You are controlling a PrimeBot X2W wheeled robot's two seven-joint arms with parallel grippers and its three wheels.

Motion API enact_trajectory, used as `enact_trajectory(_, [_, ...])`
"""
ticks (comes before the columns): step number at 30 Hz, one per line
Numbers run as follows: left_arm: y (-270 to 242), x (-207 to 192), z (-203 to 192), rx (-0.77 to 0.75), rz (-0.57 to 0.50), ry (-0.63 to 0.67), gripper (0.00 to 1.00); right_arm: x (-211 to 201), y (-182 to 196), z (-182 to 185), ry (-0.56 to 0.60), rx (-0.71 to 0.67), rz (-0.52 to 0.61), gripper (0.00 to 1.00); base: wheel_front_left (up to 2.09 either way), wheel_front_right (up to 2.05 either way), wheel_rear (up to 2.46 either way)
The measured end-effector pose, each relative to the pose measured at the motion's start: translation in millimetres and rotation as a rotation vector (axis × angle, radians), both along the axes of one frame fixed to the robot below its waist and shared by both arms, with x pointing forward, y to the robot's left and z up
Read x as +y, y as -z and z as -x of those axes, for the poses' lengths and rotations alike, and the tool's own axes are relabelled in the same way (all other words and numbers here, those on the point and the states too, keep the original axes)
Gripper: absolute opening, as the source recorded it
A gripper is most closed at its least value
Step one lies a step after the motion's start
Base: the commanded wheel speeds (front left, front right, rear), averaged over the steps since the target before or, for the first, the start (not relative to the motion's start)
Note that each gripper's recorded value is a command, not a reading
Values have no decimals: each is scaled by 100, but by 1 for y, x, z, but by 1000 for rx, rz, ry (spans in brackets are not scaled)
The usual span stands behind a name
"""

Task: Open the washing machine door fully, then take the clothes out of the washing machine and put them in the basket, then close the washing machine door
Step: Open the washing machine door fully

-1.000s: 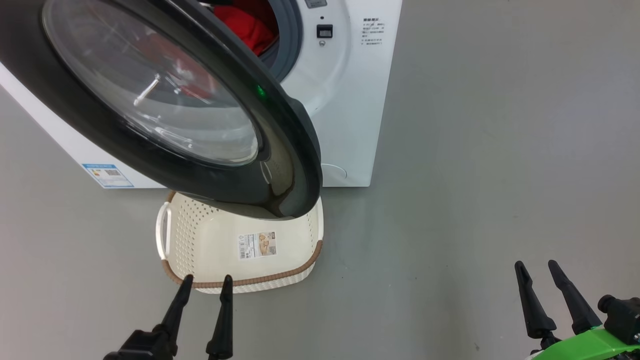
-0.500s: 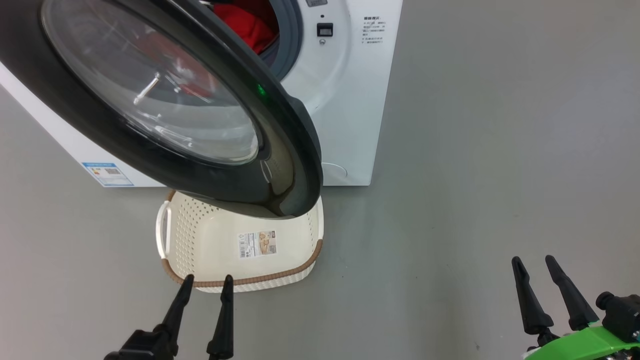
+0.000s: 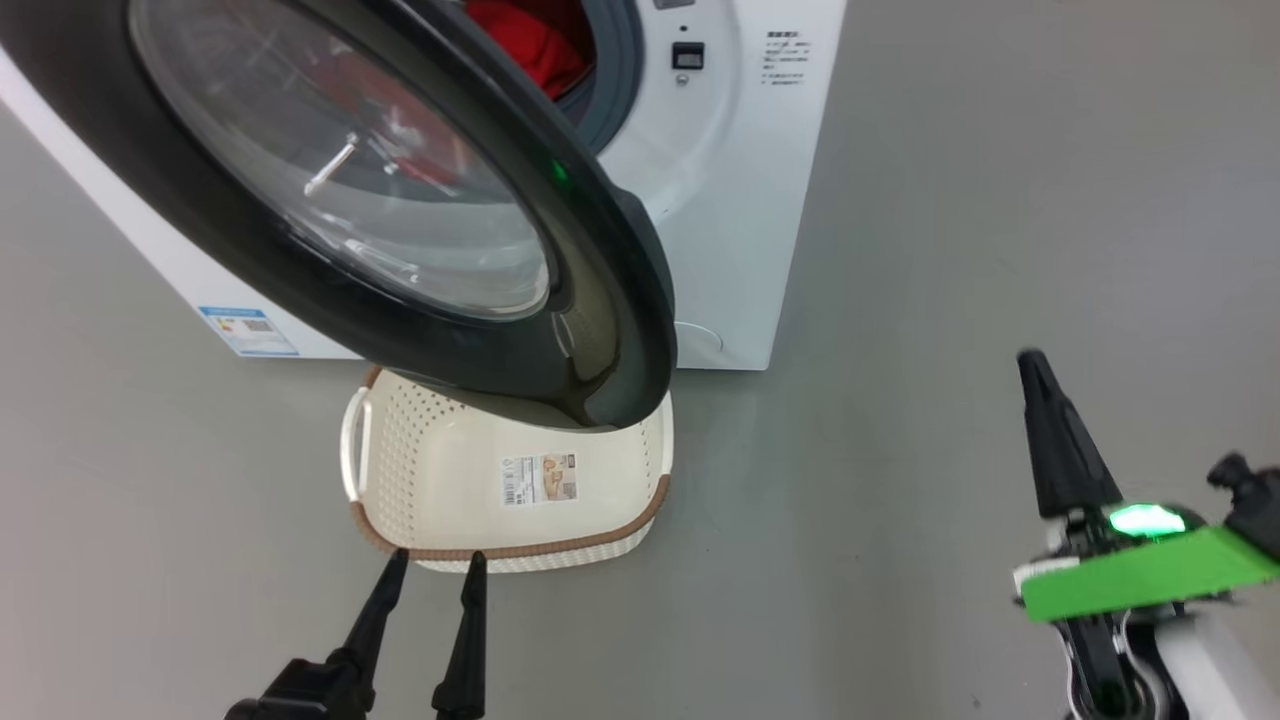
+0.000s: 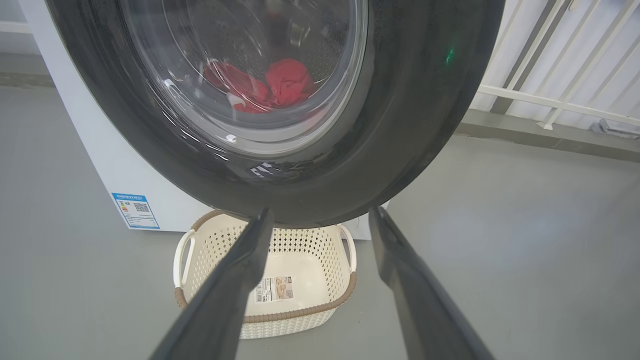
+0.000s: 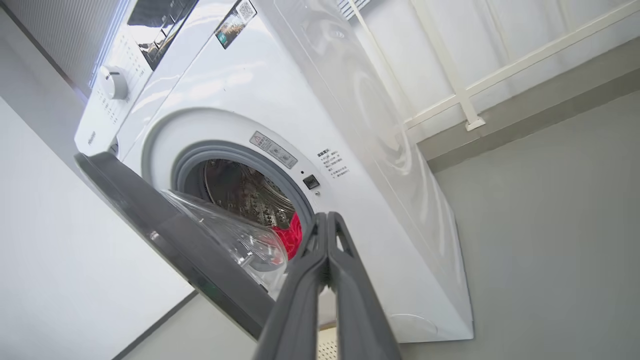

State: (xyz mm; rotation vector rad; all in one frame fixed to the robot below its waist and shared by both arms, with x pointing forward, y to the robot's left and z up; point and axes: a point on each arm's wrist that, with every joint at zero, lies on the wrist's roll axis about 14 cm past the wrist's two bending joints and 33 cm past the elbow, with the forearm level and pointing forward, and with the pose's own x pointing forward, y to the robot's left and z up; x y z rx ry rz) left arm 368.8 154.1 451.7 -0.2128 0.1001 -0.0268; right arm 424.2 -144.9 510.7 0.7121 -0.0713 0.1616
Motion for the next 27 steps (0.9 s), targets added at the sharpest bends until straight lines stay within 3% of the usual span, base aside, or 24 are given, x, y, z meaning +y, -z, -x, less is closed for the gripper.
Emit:
enact_trajectory(1, [0,1,1,0,0,-4,100,12,-15,-11,-33,-31,-86,0,0,0,0])
enact_trajectory(3, [0,1,1,0,0,-5,100,16,-22,-16,-51,-45,-124,0,0,0,0])
enact_trajectory(10, [-5,4,-3,-11,11,-22,100,49,-66,-55,-190,-78,-485,0,0,0,0])
enact_trajectory(18, [-2,9,-4,3,26,-53,100,100,-77,-88,-517,113,-806,0,0,0,0])
enact_trajectory(27, [-1,12,-5,15,31,-78,100,156,-31,-93,-867,428,-829,0,0,0,0])
